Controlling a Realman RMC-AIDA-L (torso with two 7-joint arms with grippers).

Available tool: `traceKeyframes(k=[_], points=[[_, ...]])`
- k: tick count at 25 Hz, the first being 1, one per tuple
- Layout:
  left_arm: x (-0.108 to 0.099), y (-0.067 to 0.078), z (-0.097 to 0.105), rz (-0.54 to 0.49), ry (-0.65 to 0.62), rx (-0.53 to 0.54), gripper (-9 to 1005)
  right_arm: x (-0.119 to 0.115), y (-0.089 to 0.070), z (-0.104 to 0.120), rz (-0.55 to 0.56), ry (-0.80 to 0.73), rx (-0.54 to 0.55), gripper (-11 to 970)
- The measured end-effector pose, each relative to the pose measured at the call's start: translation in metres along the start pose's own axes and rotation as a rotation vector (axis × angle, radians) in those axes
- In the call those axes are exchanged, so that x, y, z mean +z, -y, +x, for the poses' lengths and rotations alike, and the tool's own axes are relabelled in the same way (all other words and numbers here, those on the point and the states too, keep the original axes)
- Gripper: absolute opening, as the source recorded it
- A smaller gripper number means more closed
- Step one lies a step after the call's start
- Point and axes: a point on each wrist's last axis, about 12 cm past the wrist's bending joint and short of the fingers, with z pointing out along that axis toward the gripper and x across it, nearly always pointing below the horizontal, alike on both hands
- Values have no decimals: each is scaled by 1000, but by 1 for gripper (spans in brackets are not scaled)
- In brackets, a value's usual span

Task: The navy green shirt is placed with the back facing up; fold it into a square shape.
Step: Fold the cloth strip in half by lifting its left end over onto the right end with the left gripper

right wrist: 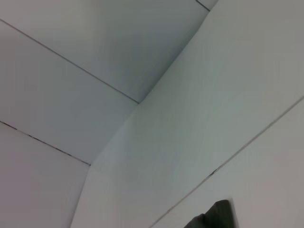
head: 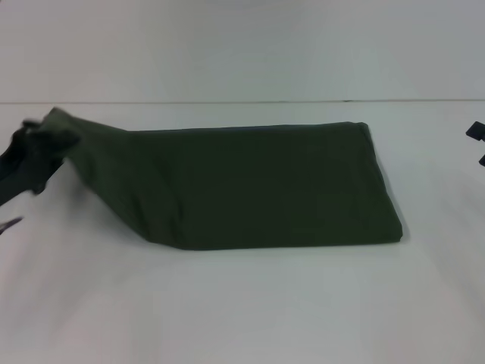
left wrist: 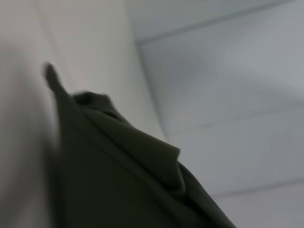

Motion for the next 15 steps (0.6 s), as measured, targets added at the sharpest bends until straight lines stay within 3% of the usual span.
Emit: traceKeyframes(k=[1,2,8,12,15], points=[[0,0,0,0,0,0,36,0,0,0,0,-1,-1,896],[20,18,3,68,-60,23,37,1,0,0,-1,-2,-2,896],[64,53,23,175,-203,102,38,2,-2,1,-7,-7,-5,893],[91,71,48,224,-277,174,38,3,-1,4,-8,-10,-9,891],[113,78,64,205,-354,223,39,4,-1,5,-9,-15,-7,890]])
